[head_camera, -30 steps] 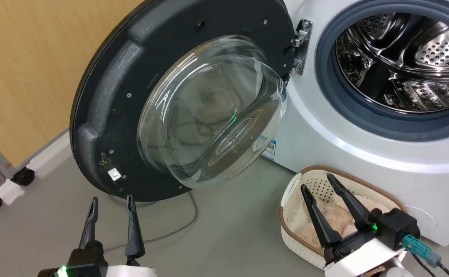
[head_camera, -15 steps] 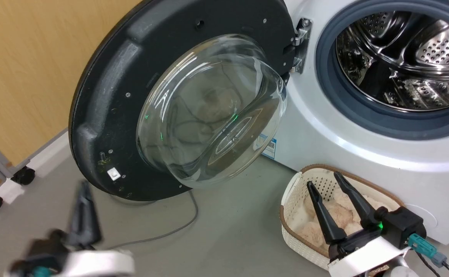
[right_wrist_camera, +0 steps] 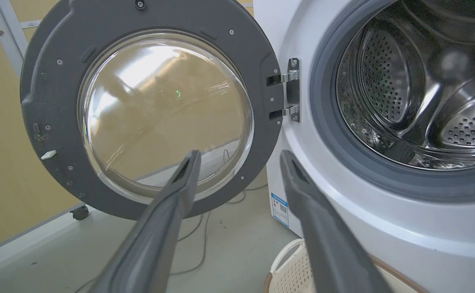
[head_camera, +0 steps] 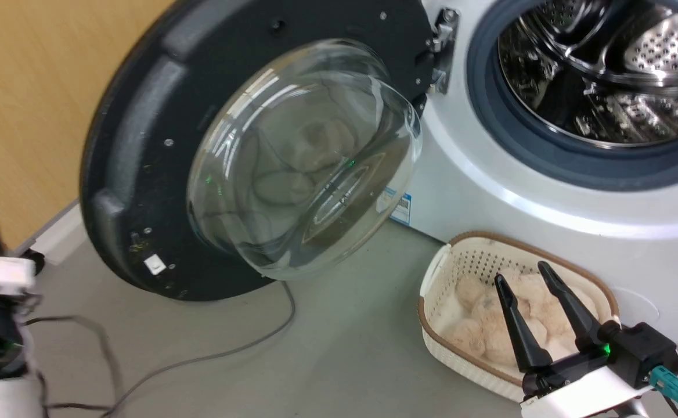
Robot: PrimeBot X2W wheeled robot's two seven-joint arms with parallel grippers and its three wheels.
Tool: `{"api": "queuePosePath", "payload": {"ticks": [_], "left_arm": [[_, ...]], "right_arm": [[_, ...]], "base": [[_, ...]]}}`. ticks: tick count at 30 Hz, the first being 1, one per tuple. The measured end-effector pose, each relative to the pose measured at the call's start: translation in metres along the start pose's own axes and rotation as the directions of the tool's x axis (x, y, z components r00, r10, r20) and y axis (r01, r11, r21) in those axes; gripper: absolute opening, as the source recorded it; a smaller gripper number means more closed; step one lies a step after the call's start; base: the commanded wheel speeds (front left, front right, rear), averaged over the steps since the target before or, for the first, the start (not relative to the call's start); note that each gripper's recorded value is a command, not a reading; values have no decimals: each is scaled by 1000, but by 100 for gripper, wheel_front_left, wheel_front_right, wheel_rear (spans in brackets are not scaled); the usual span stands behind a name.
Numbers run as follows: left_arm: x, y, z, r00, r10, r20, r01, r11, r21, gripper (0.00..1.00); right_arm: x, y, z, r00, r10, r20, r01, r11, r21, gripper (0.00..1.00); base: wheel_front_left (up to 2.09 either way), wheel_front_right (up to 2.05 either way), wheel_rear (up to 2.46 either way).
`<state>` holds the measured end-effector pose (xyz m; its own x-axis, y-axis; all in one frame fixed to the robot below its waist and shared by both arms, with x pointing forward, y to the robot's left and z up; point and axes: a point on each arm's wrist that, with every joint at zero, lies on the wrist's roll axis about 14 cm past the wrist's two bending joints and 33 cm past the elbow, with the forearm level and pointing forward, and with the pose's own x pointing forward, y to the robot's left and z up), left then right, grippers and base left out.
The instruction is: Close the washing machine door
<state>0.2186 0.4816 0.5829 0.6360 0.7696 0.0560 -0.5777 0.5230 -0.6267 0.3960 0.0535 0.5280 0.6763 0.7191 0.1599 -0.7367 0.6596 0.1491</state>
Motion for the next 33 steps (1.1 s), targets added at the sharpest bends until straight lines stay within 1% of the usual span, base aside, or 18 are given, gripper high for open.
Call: {"api": "queuePosePath", "payload": {"ticks": [1, 2, 3, 4, 5, 6, 10, 12, 15, 17, 20, 26, 29, 31, 33], "left_arm": [[5, 3, -4, 999, 14, -34, -15, 999, -37, 0], [10, 8, -10, 997, 32, -74, -41, 992, -116, 0], [15, 6, -19, 993, 33, -115, -57, 975, -215, 0], [18, 2, -30, 986, 21, -168, -73, 947, -312, 0], [21, -2, -41, 977, 5, -215, -87, 924, -373, 0], [23, -6, -49, 968, -10, -252, -98, 907, -410, 0], [25, -5, -71, 932, -46, -360, -153, 849, -506, 0], [23, -11, -81, 912, -85, -402, -154, 836, -527, 0], [22, -18, -86, 883, -138, -448, -130, 847, -516, 0], [19, -23, -90, 862, -174, -475, -114, 848, -518, 0], [8, -31, -100, 816, -238, -527, -92, 846, -525, 0], [-31, -56, -125, 675, -388, -627, -37, 832, -554, 0], [-49, -69, -132, 619, -443, -649, 2, 827, -563, 0], [-62, -79, -137, 572, -486, -661, 20, 814, -581, 0], [-77, -89, -144, 513, -525, -679, 35, 803, -595, 0]], "right_arm": [[-1, -3, 0, 1000, -7, 1, 7, 1000, 2, 100], [-2, -5, 0, 1000, -14, -1, 14, 1000, 4, 100], [-3, -8, 0, 1000, -23, -2, 23, 1000, 5, 100], [-4, -11, 0, 1000, -30, -1, 30, 1000, 7, 100], [-5, -13, -1, 999, -35, -1, 35, 999, 6, 100], [-6, -15, -2, 999, -40, -9, 40, 999, 5, 100], [-10, -21, -5, 998, -56, -17, 56, 998, 8, 100], [-11, -24, -6, 998, -62, -19, 63, 998, 7, 100], [-12, -28, -6, 997, -69, -25, 69, 998, 0, 100], [-13, -28, -5, 997, -71, -24, 71, 998, -2, 100], [-13, -28, -3, 997, -71, -19, 71, 997, -7, 100], [-16, -28, 7, 996, -85, 1, 85, 996, -24, 100], [-18, -29, 15, 995, -101, 24, 102, 994, -30, 100], [-21, -31, 18, 993, -115, 32, 116, 993, -35, 100], [-24, -32, 21, 991, -126, 41, 128, 991, -37, 100]], "base": [[0, 0, 0], [0, 0, 0], [0, 0, 0], [0, 0, 0], [0, 0, 0], [0, 0, 0], [0, 0, 0], [0, 0, 0], [0, 0, 0], [0, 0, 0], [0, 0, 0], [0, 0, 0], [0, 0, 0], [0, 0, 0], [0, 0, 0]]}}
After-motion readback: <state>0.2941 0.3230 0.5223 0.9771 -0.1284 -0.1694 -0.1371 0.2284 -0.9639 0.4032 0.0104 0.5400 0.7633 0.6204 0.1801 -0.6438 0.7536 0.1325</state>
